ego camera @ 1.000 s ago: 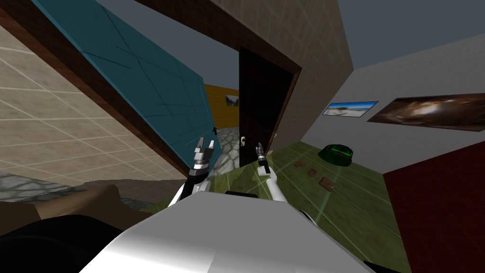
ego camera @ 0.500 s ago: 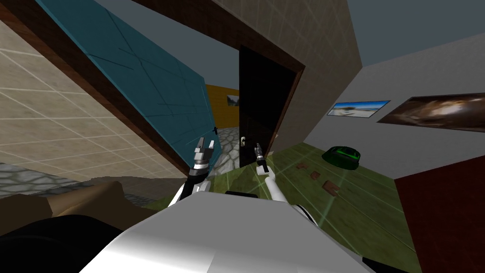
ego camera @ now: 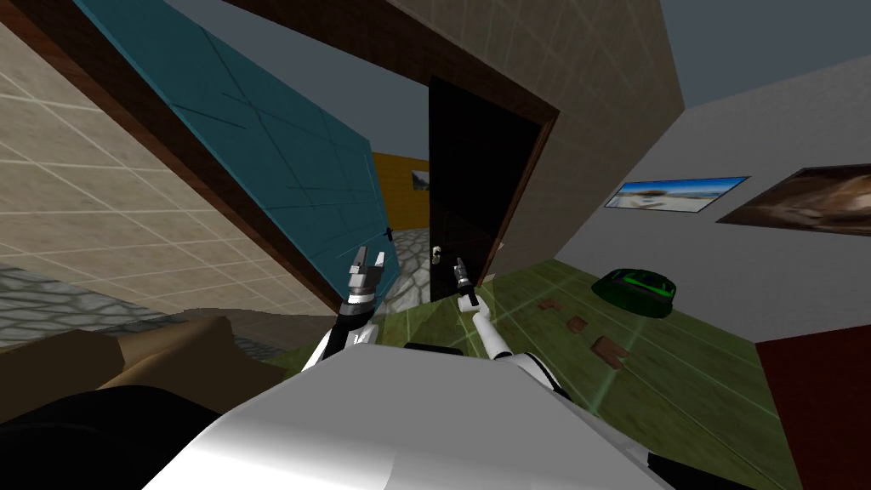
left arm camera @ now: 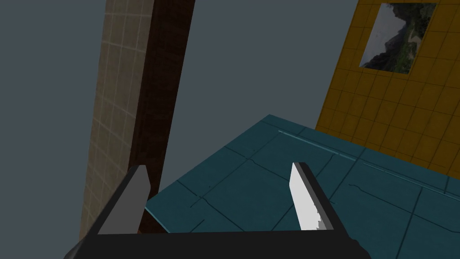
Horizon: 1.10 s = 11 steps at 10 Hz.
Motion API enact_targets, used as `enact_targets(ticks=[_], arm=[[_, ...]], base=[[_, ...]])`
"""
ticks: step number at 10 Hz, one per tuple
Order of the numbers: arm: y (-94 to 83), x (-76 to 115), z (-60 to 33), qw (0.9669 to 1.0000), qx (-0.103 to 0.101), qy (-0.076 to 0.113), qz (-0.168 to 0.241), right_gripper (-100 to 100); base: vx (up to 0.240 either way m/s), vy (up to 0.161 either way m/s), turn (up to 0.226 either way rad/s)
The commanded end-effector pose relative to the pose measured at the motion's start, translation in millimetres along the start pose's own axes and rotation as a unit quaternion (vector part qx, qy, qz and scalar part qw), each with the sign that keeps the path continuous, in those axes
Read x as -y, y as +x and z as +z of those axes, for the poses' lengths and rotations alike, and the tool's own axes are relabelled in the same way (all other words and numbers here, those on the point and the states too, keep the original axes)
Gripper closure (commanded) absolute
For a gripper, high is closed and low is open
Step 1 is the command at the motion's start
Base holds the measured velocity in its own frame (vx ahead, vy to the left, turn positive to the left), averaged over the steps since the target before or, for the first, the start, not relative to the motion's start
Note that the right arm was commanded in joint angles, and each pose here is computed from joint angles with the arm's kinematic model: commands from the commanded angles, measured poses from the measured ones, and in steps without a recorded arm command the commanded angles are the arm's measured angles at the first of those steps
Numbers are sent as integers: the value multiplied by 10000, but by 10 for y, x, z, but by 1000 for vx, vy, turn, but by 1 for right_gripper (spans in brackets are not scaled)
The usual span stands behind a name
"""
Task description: Push the door open
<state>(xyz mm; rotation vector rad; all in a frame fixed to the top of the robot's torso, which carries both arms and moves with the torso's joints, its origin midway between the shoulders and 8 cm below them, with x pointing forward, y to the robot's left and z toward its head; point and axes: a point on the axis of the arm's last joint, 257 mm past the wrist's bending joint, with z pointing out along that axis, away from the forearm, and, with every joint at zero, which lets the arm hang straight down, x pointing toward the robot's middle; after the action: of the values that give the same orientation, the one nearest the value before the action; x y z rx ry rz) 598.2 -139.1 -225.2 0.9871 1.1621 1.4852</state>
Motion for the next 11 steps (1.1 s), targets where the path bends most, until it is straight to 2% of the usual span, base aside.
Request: enact_targets(ticks=[1, 2, 3, 8, 11], arm=[[30, 75, 4, 10000, -19, 80, -4, -100], [80, 113, 46, 9999, -64, 141, -9, -100], [75, 150, 32, 9998, -59, 181, -10, -100], [283, 458, 125, 9977, -240, 626, -51, -100], [393, 573, 160, 9961, -332, 813, -76, -100]], base=[[27, -37, 41], [23, -45, 83], [25, -47, 48], [42, -82, 102], [43, -81, 77]])
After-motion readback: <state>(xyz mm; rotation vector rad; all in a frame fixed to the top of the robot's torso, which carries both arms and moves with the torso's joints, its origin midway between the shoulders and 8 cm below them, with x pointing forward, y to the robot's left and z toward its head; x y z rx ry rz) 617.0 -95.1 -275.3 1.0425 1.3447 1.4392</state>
